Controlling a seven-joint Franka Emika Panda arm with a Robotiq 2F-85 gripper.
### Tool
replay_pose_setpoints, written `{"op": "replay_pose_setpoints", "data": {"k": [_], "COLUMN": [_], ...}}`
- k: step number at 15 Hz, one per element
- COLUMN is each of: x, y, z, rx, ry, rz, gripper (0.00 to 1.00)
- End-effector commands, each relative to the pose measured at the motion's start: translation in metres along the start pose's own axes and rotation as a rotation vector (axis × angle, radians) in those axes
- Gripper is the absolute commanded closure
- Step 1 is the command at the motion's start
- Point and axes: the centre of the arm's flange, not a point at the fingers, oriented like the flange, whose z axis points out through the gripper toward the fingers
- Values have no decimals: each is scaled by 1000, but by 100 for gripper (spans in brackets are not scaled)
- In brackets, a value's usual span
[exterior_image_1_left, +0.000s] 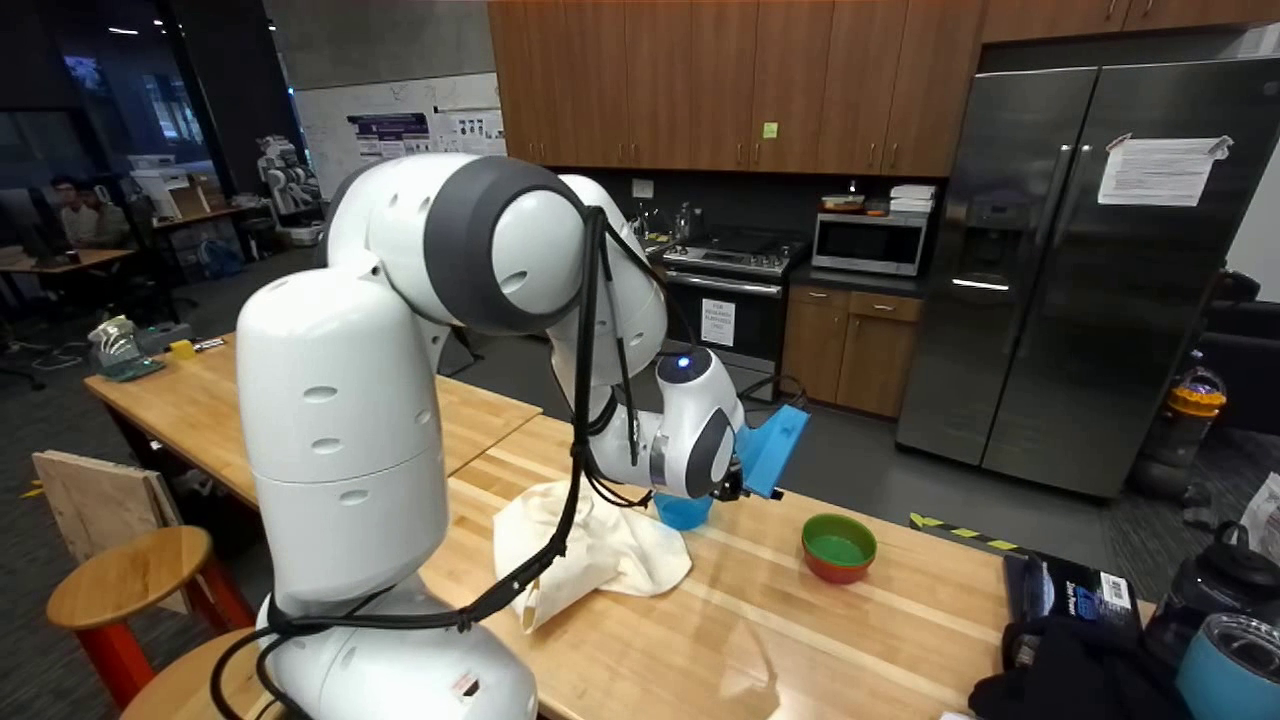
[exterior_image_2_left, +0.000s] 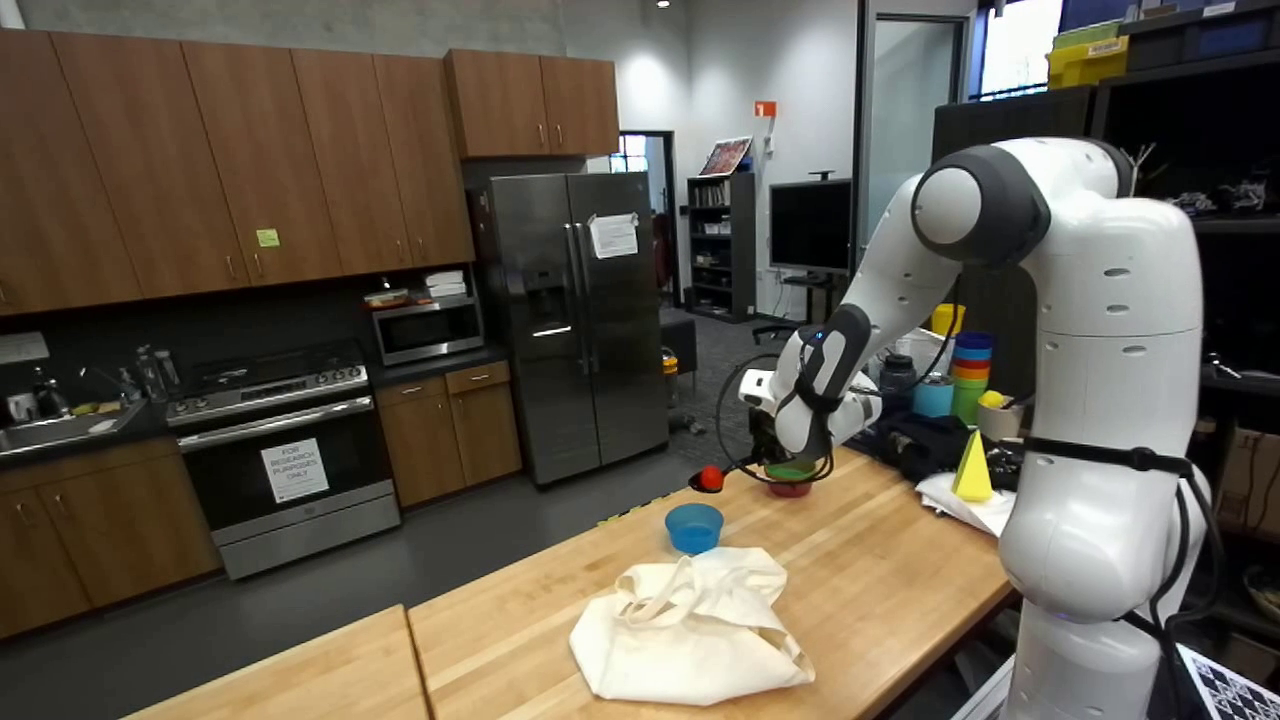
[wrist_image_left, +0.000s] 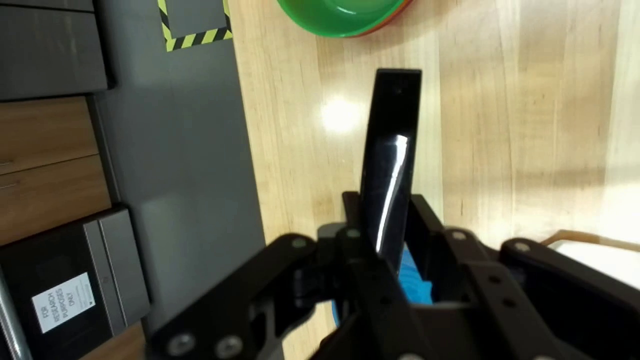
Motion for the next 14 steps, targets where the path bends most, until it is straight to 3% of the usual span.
{"op": "replay_pose_setpoints", "data": {"k": [1, 7, 14], "x": [-23, -40, -80], "y": [-7, -25, -29], "z": [-20, -22, -28], "rx": [-13, -16, -50], "ry": [21, 34, -10], "rz": [38, 114, 255], "gripper": [94, 94, 94]}}
